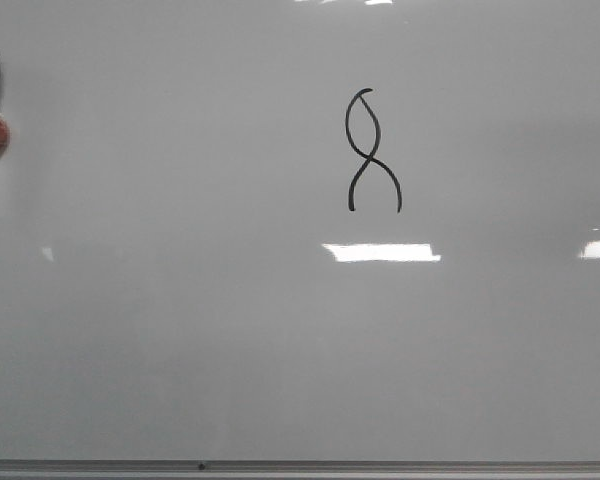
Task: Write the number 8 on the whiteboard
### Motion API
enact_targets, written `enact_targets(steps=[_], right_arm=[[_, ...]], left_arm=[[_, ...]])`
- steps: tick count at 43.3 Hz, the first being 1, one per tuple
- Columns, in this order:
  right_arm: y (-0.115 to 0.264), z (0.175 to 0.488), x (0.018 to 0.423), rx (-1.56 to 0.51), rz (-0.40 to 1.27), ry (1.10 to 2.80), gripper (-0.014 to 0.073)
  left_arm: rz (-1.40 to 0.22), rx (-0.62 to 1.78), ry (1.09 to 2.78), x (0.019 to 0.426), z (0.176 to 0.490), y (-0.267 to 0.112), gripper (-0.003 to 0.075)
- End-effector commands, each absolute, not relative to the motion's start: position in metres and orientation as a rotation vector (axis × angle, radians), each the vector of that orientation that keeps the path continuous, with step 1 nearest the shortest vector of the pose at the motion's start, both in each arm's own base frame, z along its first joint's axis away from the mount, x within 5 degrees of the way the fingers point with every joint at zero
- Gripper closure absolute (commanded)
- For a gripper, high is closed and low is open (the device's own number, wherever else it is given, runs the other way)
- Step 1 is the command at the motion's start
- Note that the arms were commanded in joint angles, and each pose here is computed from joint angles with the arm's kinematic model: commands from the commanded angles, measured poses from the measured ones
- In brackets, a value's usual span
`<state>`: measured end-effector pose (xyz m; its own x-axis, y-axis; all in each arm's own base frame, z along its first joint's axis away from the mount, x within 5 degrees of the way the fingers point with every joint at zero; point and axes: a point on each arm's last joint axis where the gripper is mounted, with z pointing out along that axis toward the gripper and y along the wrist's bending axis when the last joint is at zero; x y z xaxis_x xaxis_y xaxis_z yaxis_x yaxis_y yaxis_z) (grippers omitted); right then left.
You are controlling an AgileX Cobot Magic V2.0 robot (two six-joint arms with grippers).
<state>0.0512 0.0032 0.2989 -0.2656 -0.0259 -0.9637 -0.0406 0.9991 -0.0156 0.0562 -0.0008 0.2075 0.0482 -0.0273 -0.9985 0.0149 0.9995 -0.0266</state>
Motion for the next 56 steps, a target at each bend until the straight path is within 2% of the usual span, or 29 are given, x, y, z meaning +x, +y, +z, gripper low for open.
enact_targets(steps=[1, 10, 21, 40, 47, 56], right_arm=[[0.000, 0.292, 0.050, -0.004, -0.042, 1.650, 0.0704], [-0.002, 0.245, 0.052, 0.014, -0.058, 1.552, 0.0704], [-0.003, 0.207, 0.055, 0.021, -0.063, 1.474, 0.0704], [-0.003, 0.209, 0.055, 0.022, -0.063, 1.455, 0.0704], [-0.003, 0.213, 0.054, 0.096, 0.020, 1.409, 0.0704], [-0.003, 0.212, 0.054, 0.087, 0.023, 1.420, 0.0704]], left_arm=[[-0.042, -0.018, 1.430, 0.055, 0.212, -0.001, 0.0741], [-0.042, -0.018, 1.430, 0.055, 0.212, -0.001, 0.0741], [-0.042, -0.018, 1.430, 0.055, 0.212, -0.001, 0.0741], [-0.042, -0.018, 1.430, 0.055, 0.212, -0.001, 0.0741], [-0.042, -0.018, 1.430, 0.055, 0.212, -0.001, 0.0741], [-0.042, -0.018, 1.430, 0.055, 0.212, -0.001, 0.0741]])
